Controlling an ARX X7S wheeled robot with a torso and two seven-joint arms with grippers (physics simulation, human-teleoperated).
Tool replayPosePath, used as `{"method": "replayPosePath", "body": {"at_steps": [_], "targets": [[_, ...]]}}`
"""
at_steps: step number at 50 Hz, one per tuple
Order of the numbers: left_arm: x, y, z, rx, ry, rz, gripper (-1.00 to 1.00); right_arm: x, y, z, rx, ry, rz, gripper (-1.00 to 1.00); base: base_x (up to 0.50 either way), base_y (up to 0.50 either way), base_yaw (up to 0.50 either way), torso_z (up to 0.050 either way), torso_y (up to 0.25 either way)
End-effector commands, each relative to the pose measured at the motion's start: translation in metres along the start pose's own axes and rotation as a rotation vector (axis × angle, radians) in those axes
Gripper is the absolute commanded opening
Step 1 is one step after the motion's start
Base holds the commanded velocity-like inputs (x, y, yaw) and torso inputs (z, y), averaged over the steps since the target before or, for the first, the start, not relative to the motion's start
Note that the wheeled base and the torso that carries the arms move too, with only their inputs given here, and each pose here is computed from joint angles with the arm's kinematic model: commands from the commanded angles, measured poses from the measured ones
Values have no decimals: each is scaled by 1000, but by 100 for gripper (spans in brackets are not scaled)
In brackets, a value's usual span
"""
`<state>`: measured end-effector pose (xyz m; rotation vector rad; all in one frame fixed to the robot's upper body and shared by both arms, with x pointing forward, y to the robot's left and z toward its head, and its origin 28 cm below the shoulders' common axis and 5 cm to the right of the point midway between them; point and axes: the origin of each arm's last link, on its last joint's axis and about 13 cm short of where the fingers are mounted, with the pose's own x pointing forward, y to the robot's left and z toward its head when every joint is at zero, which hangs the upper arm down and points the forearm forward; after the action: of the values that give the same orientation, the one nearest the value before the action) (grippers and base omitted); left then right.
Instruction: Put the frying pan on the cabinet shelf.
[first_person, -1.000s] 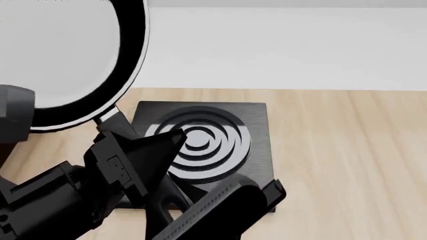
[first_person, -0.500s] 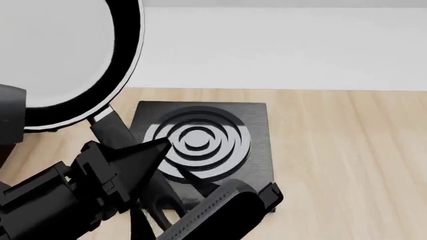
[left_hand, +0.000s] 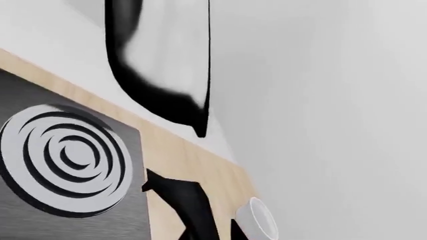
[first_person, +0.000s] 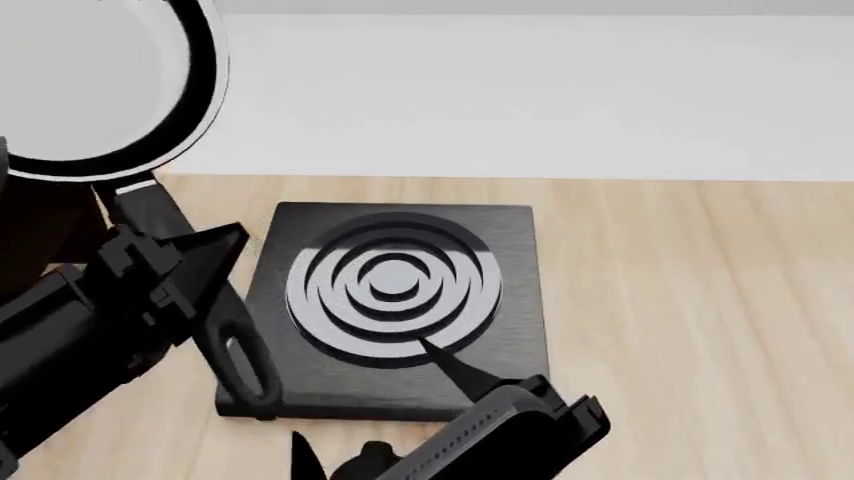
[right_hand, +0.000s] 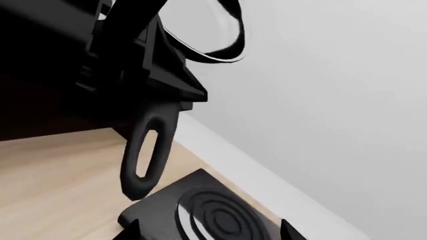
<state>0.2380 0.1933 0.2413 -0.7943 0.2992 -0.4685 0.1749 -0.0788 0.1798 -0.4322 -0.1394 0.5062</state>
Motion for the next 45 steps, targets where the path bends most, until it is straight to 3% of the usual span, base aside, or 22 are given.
{"method": "replayPosePath", "body": {"at_steps": [1,26,32,37,39,45], "targets": [[15,15,31,-39,-60,42,-100,-4,-4,0,3,-5,-31,100,0,10,-14,0,0],[29,52,85,-246,-153,81,-100,-7,-5,0,29,-19,-69,100,0,7,-5,0,0],[32,61,89,-248,-164,95,-100,-7,-5,1,34,-20,-71,100,0,5,-8,0,0],[34,69,93,-348,-169,68,-100,-8,-2,-1,41,-17,-69,100,0,4,-6,0,0],[38,74,94,-340,-167,84,-100,-8,-2,-2,39,-12,-65,100,0,6,-9,5,0],[41,73,105,-375,-191,60,-100,-8,-4,-1,39,-9,-74,100,0,4,-8,0,0]]}}
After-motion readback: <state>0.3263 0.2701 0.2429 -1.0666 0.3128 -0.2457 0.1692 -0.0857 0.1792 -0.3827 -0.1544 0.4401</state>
